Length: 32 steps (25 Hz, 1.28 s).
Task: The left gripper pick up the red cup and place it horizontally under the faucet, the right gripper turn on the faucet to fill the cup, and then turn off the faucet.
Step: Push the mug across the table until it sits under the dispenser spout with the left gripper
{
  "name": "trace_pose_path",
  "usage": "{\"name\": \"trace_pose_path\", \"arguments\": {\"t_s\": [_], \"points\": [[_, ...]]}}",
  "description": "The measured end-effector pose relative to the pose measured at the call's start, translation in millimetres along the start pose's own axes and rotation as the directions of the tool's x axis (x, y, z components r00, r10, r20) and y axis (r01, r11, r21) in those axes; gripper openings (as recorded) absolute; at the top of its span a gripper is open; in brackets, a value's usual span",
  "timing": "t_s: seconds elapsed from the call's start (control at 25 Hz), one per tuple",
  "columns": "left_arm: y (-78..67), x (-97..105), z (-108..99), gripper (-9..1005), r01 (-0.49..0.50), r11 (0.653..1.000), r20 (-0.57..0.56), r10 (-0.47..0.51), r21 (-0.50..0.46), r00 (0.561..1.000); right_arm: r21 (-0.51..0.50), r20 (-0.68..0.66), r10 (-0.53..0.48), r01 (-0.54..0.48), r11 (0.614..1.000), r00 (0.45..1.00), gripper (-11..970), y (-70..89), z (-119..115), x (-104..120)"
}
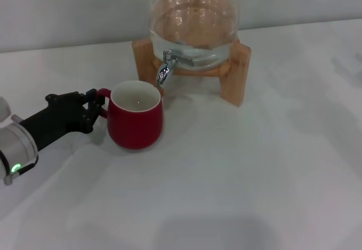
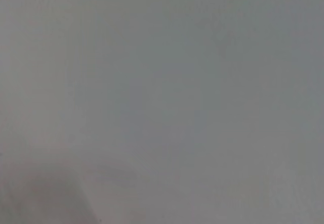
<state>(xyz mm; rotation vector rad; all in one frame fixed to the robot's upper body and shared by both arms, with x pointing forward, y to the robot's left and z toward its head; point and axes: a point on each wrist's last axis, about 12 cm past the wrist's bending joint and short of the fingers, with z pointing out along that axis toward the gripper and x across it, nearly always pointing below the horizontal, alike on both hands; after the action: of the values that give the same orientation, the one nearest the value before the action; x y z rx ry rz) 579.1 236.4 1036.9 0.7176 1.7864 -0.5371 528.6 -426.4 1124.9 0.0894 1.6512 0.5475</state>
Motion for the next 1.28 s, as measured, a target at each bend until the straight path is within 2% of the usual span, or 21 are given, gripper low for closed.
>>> {"name": "trace_pose_path", "arguments": {"t_s": [0.68, 1.28], "points": [[-7.1, -11, 17, 149, 0.011, 0.998, -0.044, -0.008, 0.064, 0.999, -0.006, -0.001, -0.002, 0.002, 1.000, 1.000, 783, 1.0, 1, 0], [-9.6, -18, 29, 149, -0.016, 0.996, -0.083, 0.024, 0.086, 0.996, -0.008, 0.001, 0.005, -0.005, 1.000, 1.000, 783, 0.4, -1, 1]]}}
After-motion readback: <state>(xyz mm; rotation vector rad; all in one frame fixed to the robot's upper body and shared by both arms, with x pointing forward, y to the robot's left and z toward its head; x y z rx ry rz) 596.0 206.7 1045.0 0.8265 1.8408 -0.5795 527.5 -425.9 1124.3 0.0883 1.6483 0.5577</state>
